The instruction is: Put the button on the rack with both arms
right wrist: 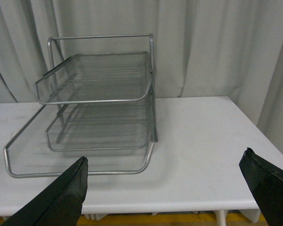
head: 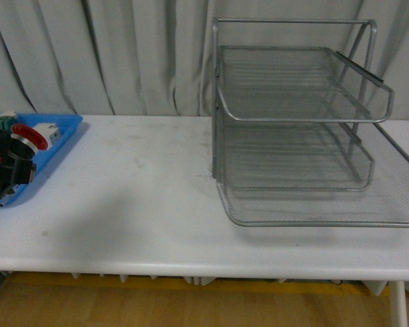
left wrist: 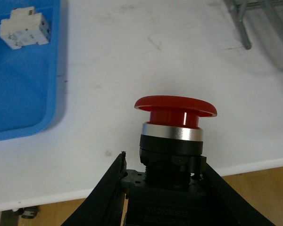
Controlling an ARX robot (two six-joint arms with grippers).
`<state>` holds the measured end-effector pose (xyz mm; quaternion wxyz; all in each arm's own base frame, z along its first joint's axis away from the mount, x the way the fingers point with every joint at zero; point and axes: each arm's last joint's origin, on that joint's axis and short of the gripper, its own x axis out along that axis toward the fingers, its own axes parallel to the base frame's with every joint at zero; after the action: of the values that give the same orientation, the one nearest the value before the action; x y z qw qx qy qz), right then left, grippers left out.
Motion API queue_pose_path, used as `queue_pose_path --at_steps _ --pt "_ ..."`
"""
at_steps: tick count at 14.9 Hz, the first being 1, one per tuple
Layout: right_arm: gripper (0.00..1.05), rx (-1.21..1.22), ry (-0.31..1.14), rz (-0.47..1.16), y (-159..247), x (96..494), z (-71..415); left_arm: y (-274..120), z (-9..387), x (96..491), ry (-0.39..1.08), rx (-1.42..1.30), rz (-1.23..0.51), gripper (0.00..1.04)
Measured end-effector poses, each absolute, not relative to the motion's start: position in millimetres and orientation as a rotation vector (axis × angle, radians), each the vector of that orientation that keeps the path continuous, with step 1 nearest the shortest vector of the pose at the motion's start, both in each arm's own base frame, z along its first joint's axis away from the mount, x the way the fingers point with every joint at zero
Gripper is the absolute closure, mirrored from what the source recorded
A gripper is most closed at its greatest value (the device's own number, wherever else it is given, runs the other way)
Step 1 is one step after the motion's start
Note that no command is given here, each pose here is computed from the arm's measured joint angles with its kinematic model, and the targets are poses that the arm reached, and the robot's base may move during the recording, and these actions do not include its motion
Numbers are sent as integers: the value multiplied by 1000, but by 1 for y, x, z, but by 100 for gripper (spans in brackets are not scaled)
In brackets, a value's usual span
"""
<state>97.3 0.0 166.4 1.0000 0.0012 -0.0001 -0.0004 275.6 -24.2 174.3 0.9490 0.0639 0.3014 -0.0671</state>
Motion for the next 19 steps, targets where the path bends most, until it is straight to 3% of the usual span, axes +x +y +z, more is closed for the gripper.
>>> queue_pose_path --at_steps 3,6,8,14,19 --pt "6 3 -4 -3 0 97 167 -30 175 275 615 137 -153 67" --pt "6 3 -2 -3 0 97 167 -64 197 288 554 165 -235 67" --pt "6 2 -4 -3 0 97 167 -109 210 305 520 185 -341 67" --pt "6 3 -4 -3 0 97 167 -231 191 319 568 314 -641 68" --pt "6 3 -4 -3 0 97 167 -262 163 364 670 404 -609 68"
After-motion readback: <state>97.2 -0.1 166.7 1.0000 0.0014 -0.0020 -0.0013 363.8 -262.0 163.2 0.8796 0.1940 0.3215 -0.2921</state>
